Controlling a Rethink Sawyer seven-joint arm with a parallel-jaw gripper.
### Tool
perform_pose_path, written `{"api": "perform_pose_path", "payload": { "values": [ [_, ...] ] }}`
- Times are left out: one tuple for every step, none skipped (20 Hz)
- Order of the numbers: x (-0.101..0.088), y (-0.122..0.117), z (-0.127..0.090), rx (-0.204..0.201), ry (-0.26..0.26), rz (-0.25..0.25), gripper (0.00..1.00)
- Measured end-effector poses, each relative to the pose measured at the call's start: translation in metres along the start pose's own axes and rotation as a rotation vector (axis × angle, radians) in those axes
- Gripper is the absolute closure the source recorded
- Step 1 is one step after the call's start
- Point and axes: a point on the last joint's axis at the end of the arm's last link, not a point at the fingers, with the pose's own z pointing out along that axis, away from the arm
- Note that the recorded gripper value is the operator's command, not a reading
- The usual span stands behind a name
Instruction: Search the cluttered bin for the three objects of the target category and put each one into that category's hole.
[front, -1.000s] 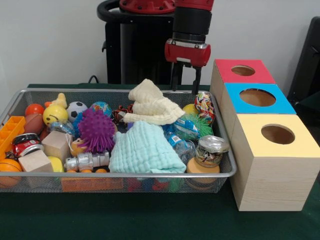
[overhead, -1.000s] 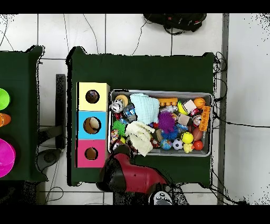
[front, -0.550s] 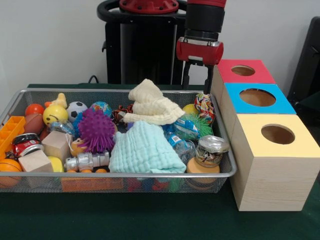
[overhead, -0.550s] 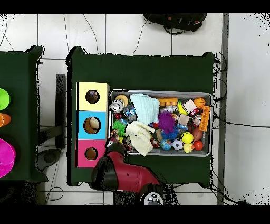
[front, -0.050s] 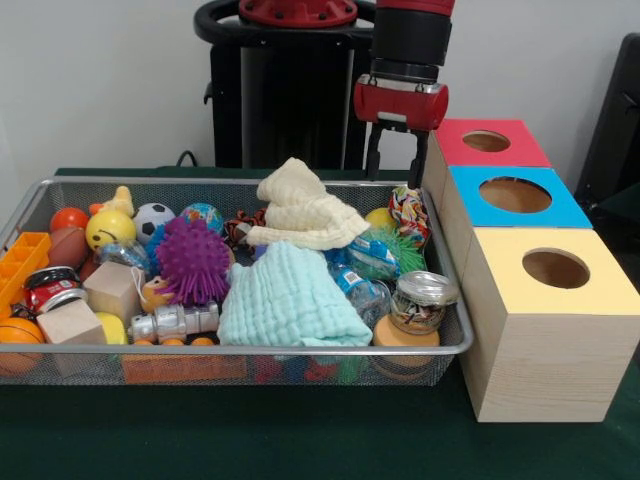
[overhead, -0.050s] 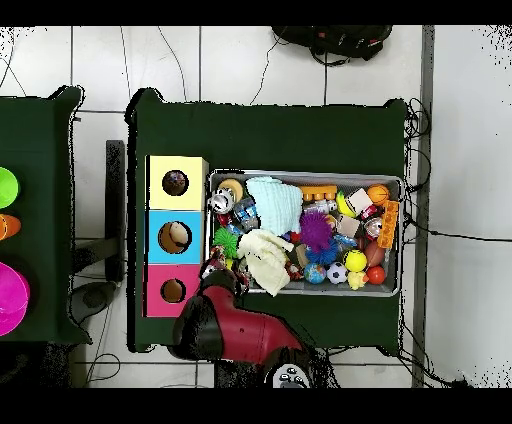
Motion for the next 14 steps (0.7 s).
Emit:
{"api": "perform_pose_path", "payload": {
  "values": [
    [0.001,0.000,0.000,0.001,0.001,0.001,0.00],
    [0.001,0.000,0.001,0.002,0.003,0.001,0.00],
    [0.004,0.001,0.003,0.005,0.008,0.002,0.00],
    [0.006,0.002,0.005,0.008,0.012,0.002,0.00],
    [0.008,0.002,0.005,0.010,0.013,0.002,0.00],
    [0.016,0.007,0.010,0.021,0.018,0.002,0.00],
    [0.021,0.011,0.012,0.026,0.020,0.000,0.00],
    [0.028,0.015,0.015,0.031,0.022,-0.003,0.00],
    [0.034,0.020,0.019,0.035,0.023,-0.006,0.00],
    [0.036,0.021,0.020,0.036,0.024,-0.008,0.00],
    [0.038,0.023,0.021,0.037,0.024,-0.009,0.00],
    [0.041,0.025,0.028,0.042,0.012,-0.010,0.00],
    [0.041,0.024,0.030,0.045,0.007,-0.009,0.00],
    [0.040,0.023,0.033,0.047,0.003,-0.008,0.00]
  ]
}}
